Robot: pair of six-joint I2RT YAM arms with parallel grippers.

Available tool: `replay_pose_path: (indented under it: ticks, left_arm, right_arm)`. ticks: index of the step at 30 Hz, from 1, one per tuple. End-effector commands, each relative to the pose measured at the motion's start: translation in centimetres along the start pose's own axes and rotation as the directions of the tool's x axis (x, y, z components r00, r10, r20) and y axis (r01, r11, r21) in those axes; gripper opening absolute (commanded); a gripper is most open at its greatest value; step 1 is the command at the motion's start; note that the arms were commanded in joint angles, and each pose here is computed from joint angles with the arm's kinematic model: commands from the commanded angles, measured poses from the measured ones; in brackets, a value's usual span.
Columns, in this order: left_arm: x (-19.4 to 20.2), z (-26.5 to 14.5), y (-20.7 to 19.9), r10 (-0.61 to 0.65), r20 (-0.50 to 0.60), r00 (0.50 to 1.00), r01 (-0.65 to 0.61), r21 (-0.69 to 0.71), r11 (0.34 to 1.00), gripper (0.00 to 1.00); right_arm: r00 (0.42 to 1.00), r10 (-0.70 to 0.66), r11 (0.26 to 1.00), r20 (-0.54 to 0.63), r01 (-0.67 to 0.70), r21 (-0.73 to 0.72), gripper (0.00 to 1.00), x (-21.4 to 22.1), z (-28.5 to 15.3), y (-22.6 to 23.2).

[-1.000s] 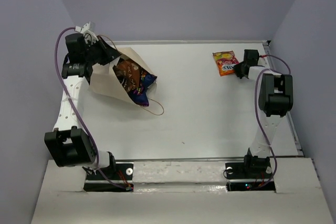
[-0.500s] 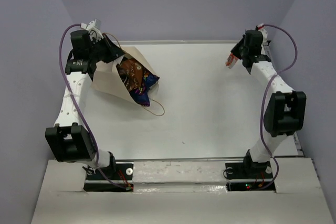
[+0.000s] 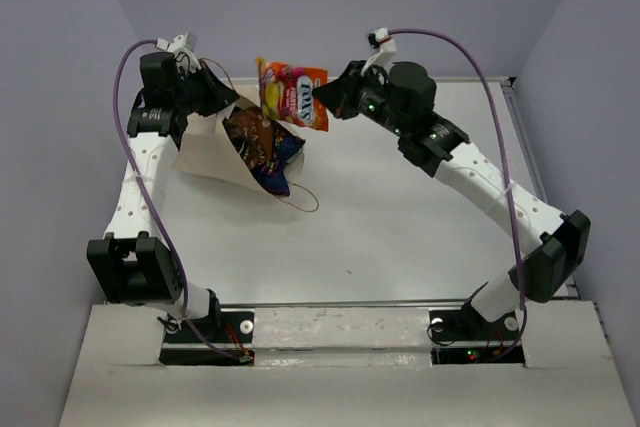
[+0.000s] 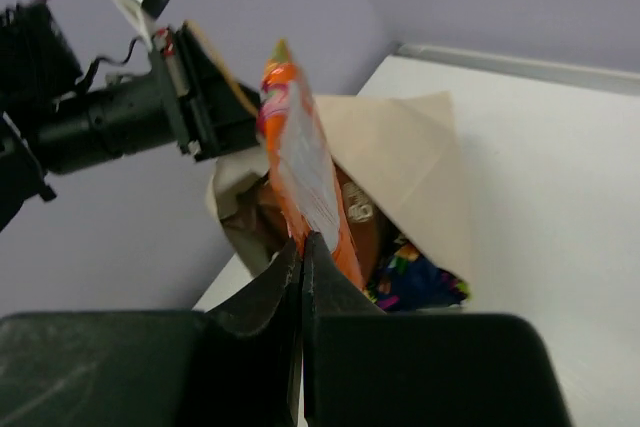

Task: Place the snacks into the paper bag

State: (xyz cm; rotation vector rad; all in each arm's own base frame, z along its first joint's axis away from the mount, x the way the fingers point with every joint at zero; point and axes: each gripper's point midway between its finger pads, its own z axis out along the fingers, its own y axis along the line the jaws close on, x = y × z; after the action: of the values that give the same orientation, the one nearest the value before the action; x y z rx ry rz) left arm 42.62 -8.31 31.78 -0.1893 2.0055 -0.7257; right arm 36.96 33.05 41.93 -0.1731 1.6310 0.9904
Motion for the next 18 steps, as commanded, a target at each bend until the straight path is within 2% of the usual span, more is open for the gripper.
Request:
replay_pose_path:
  ticks: [1, 5, 8, 10, 15, 18]
  left_arm:
    - [-7.7, -3.6, -6.5, 0.118, 0.259, 0.959, -0.158, 0.138, 0.978, 0.00]
    - [-8.0, -3.9, -6.9, 0.123, 0.267, 0.956, -0.164, 0.138, 0.977, 0.00]
    - [-8.1, -4.2, -7.2, 0.125, 0.270, 0.955, -0.168, 0.144, 0.975, 0.00]
    - [-7.9, -4.3, -7.3, 0.125, 0.266, 0.956, -0.168, 0.147, 0.975, 0.00]
    - [-7.7, -4.3, -7.5, 0.120, 0.261, 0.958, -0.164, 0.156, 0.974, 0.00]
    - [-8.1, -4.5, -7.7, 0.128, 0.271, 0.954, -0.174, 0.153, 0.973, 0.00]
  right_arm:
    - [1.000, 0.003, 0.980, 0.013, 0.000, -0.200, 0.01, 0.0, 1.4, 6.2]
    - [0.997, -0.014, 0.966, -0.075, -0.006, -0.259, 0.01, 4.6, 4.0, 8.6]
    - [0.996, -0.022, 0.968, -0.088, -0.001, -0.249, 0.01, 6.0, 5.2, 8.9]
    - [0.994, -0.064, 0.974, -0.089, 0.043, -0.222, 0.01, 7.8, 6.3, 8.9]
    - [0.990, -0.081, 0.996, -0.111, 0.076, -0.053, 0.01, 10.6, 9.2, 5.6]
    - [0.989, -0.065, 0.997, -0.130, 0.059, -0.047, 0.01, 10.8, 8.8, 5.6]
